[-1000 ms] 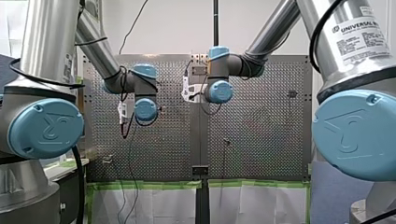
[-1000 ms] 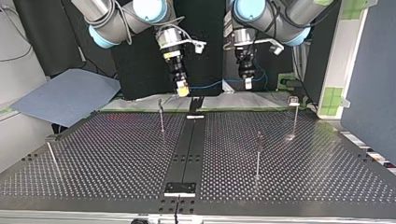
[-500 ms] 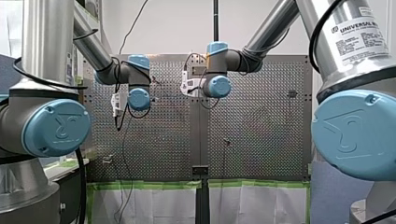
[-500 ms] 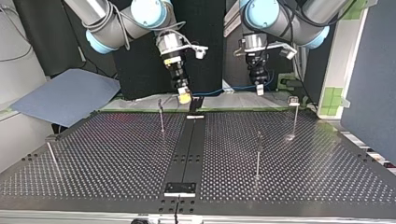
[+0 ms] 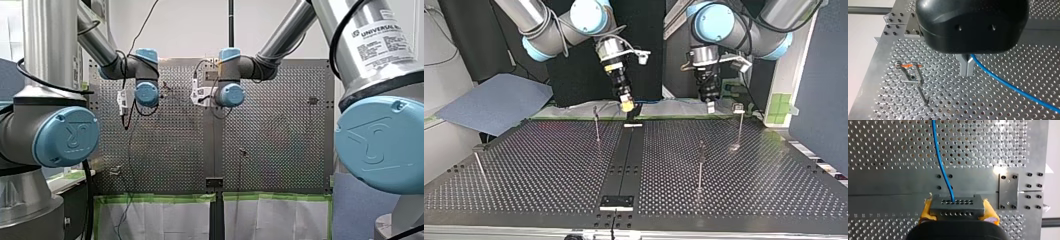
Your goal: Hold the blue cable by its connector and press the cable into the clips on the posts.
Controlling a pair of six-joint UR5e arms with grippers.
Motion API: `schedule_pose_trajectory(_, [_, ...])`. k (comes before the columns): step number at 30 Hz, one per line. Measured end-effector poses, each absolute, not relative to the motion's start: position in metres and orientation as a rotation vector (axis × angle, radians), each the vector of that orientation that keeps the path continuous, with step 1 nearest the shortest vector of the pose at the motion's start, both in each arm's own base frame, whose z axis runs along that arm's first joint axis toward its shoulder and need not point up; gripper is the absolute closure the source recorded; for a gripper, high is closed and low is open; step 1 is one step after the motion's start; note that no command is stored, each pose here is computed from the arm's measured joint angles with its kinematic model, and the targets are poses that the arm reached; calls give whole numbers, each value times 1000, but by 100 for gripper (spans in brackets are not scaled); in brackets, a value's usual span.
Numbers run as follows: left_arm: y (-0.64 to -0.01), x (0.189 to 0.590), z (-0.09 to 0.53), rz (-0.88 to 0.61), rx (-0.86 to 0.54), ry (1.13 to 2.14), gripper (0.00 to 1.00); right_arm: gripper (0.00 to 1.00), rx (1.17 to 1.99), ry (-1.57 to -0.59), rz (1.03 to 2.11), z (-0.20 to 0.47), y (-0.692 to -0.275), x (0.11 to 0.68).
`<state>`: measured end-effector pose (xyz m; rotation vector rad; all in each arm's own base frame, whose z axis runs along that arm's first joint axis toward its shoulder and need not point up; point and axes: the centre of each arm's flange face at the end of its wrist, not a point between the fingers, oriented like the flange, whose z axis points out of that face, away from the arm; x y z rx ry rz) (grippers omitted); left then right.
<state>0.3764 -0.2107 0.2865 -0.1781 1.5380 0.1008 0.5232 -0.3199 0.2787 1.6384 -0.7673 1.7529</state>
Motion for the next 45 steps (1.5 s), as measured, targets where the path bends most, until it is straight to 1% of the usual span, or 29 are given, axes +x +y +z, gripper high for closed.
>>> schedule_pose_trajectory(7, [-204,369,296,109,-170,1568,100,100,1652,-751,1761,286,-324,540])
schedule_pose_trajectory(12, [-201,362,309,114,-169,1571,100,100,1658,-748,1767,299,-329,550])
schedule_pose_trajectory(17, [-200,369,318,111,-182,1587,100,100,1668,-746,1768,305,-334,558])
schedule_pose_trajectory(30, [-194,383,373,73,-220,1525,100,100,1597,-734,1833,350,-353,579])
schedule_pose_trajectory(38, [-190,391,369,62,-223,1534,100,100,1580,-749,1860,360,-362,582])
schedule_pose_trajectory(45, [-191,404,352,45,-218,1555,100,100,1613,-760,1851,342,-370,586])
